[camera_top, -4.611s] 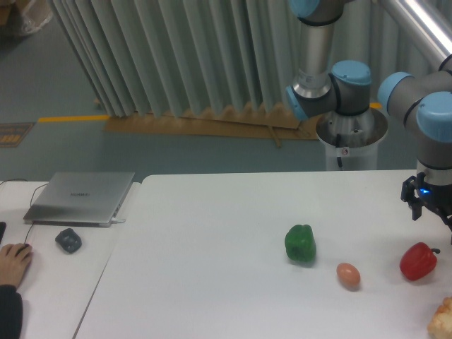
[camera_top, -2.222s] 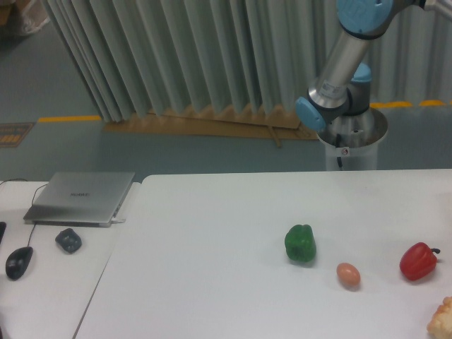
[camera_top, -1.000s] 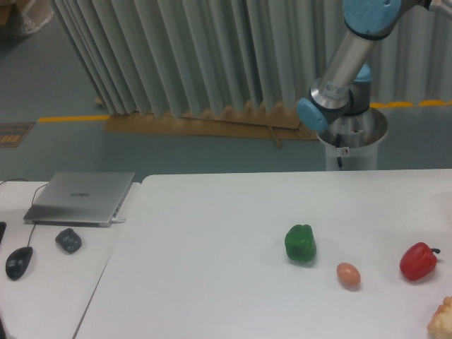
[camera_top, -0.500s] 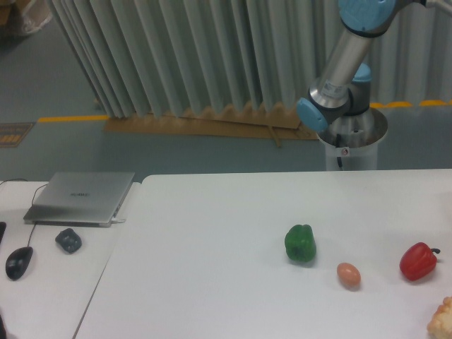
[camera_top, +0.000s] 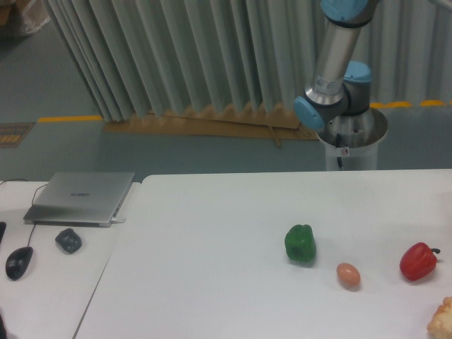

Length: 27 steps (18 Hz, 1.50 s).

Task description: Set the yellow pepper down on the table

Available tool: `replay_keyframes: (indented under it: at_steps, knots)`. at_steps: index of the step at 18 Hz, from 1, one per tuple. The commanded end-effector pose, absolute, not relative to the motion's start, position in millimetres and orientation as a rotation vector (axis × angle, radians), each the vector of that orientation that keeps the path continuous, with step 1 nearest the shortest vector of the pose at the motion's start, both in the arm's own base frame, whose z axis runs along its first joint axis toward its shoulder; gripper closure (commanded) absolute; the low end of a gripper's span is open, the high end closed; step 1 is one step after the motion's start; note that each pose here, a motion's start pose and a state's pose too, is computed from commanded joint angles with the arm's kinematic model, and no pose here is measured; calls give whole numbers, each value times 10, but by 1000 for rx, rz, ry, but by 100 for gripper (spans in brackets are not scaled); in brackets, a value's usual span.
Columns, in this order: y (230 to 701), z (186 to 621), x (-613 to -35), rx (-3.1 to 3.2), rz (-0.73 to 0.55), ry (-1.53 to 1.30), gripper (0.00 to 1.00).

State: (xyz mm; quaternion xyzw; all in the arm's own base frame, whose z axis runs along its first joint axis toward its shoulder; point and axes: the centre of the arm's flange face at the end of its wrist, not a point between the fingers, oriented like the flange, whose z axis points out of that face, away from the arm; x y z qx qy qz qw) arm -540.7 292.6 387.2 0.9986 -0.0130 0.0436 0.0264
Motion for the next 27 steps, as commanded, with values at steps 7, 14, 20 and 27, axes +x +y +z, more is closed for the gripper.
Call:
replay_keyframes:
  at_steps: [7,14,20,27]
  knots:
    - [3620,3944,-4886,3112,160,-92,61]
    - [4363,3868,-4329,3109,135,-82,61]
    - [4748,3788,-4145,3155,26,46,62]
    - [5103,3665,-4123,3189,-126,109,63]
